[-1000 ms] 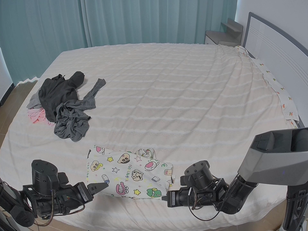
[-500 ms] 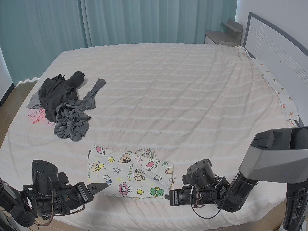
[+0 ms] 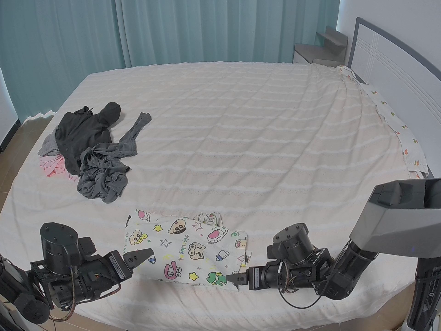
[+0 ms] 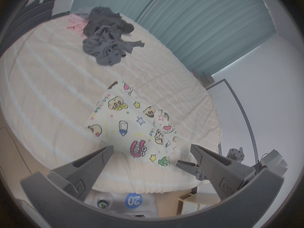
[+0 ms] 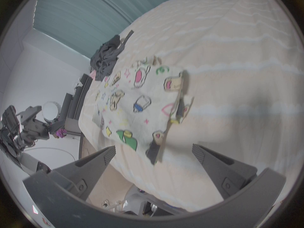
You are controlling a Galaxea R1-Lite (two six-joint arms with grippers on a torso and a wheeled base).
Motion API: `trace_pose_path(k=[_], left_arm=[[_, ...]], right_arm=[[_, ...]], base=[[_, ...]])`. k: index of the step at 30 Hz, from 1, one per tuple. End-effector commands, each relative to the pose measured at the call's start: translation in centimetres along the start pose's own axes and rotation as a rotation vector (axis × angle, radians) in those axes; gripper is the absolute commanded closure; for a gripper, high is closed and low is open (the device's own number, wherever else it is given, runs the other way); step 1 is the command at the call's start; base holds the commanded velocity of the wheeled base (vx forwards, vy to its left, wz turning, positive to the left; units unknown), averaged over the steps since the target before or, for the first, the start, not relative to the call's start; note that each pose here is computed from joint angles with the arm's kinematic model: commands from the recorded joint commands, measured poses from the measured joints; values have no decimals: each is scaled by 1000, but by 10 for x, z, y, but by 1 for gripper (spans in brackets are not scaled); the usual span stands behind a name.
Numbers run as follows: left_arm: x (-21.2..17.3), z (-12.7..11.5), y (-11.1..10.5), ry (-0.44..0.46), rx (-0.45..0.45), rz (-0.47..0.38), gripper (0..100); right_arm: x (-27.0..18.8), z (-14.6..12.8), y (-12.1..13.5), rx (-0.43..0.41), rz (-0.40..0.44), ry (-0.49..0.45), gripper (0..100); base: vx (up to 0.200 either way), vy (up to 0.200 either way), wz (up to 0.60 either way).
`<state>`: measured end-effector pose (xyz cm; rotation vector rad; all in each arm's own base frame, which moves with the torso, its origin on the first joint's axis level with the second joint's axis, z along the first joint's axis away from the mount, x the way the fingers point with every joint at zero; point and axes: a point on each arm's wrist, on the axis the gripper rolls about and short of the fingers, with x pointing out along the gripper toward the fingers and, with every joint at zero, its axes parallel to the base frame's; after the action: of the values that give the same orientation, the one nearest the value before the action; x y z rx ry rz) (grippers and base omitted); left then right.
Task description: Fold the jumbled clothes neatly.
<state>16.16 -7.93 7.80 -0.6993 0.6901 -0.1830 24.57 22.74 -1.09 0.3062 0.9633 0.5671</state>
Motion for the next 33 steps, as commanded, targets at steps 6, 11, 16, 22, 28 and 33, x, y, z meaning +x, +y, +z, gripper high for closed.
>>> trace_pose_path(k=[6, 11, 16, 22, 28, 33], left_arm=[[7, 69, -15, -203, 238, 72, 0], [9, 97, 7, 19, 278, 47, 0], [37, 99, 46, 162, 327, 62, 0], [68, 95, 93, 287, 381, 85, 0], [91, 101, 108, 296, 357, 56, 0], [112, 108, 107, 291, 334, 36, 0]], right_arm=[[-4, 26, -4, 26, 23, -127, 0], [9, 31, -10, 24, 38, -172, 0], [18, 34, -16, 25, 22, -178, 0], [27, 37, -23, 35, 12, -183, 0], [36, 46, -28, 41, 19, -204, 0], [44, 41, -31, 42, 14, -192, 0]], base=[[0, 0, 0], [0, 0, 0], [0, 0, 0], [0, 0, 0], [0, 0, 0], [0, 0, 0]])
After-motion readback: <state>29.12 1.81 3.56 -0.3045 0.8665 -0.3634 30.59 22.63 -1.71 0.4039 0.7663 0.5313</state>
